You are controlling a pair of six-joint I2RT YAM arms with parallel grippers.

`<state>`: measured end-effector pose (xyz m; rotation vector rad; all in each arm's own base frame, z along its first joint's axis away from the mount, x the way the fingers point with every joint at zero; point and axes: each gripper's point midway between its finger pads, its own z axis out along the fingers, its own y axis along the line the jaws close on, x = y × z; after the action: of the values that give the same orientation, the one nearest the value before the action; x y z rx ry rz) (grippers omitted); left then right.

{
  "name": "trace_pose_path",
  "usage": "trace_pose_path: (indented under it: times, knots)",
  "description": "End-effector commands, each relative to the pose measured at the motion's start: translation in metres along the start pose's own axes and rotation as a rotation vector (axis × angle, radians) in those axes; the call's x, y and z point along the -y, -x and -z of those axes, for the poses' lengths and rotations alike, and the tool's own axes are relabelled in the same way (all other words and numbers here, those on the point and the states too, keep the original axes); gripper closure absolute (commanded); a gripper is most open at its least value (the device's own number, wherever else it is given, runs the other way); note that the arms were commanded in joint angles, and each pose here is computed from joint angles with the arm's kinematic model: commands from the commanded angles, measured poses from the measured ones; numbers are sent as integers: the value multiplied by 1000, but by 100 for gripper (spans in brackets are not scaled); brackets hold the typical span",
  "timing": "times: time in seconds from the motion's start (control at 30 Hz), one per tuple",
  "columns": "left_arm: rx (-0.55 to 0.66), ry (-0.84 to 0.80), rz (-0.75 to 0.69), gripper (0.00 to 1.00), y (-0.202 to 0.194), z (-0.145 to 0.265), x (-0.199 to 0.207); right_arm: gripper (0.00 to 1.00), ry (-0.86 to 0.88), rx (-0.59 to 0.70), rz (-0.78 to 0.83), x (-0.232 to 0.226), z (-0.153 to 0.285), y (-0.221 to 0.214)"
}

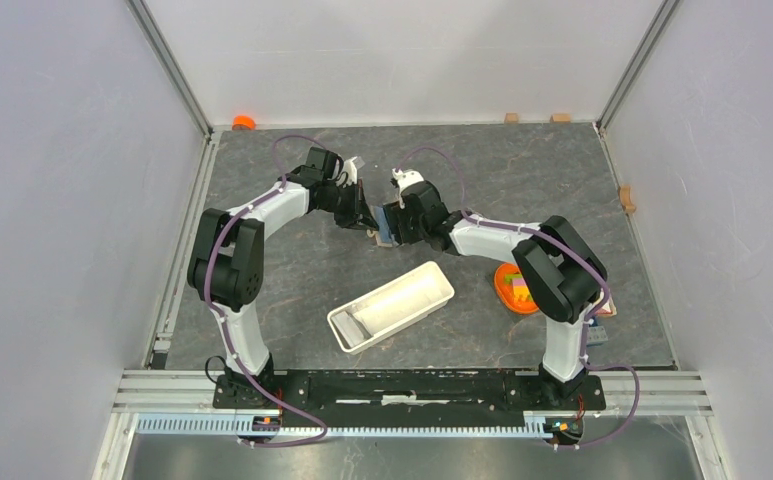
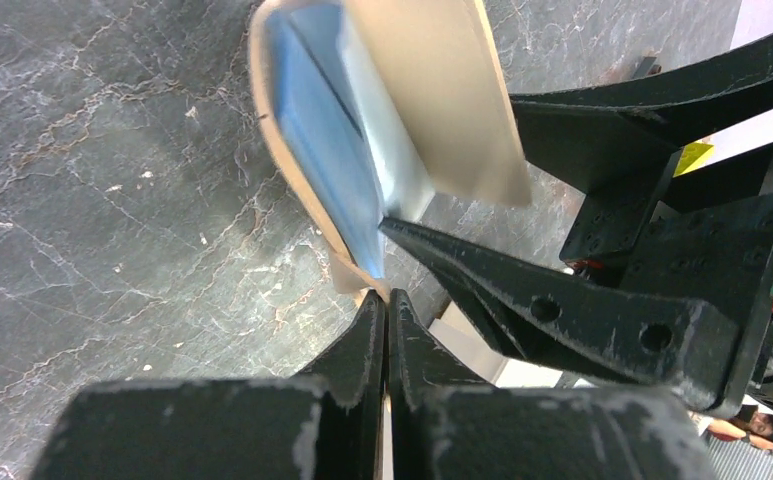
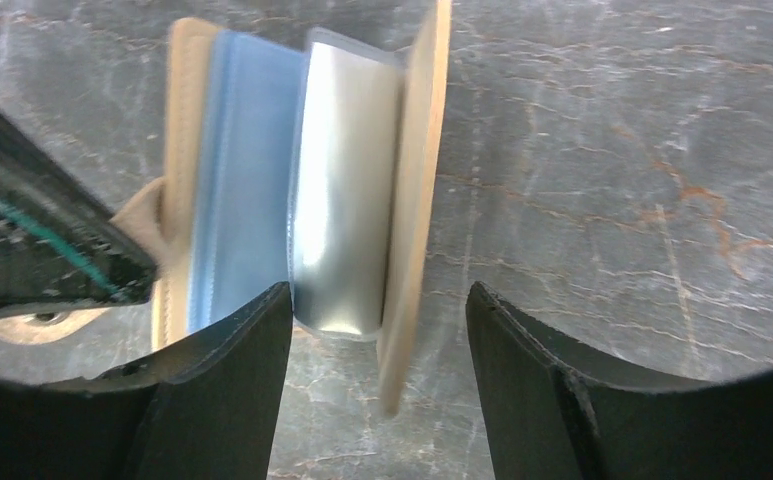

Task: Put the credit cards into the card holder
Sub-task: Open the card holder at the center of the board.

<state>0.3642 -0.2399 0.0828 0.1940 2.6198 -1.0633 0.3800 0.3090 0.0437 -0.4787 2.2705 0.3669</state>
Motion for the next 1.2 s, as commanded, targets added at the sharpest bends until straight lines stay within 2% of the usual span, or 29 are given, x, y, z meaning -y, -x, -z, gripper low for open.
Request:
trace_pose_path:
  times: [0.0, 0.2, 0.3, 0.53, 0.73, 0.93, 1.17]
  knots:
    - [52, -50, -65, 98, 15, 12, 19, 33, -149, 57, -19, 22, 2, 20]
    - [42, 95, -61, 98, 14, 13, -7, 45, -225, 19, -27, 43, 2, 7]
    - [29, 143, -49, 98, 12, 12, -19, 47, -234, -3, -49, 53, 2, -5]
    - [12, 233, -39, 98, 11, 11, -42, 46, -237, -42, -118, 78, 8, -27]
    - [10, 219, -49, 98, 11, 10, -40, 41, -194, 13, -155, 90, 24, -14]
    - [28, 151, -78, 98, 15, 12, -26, 36, -22, 101, -105, 66, 47, 13]
    - [54, 110, -107, 98, 19, 18, -13, 47, 219, 248, -40, 10, 80, 48]
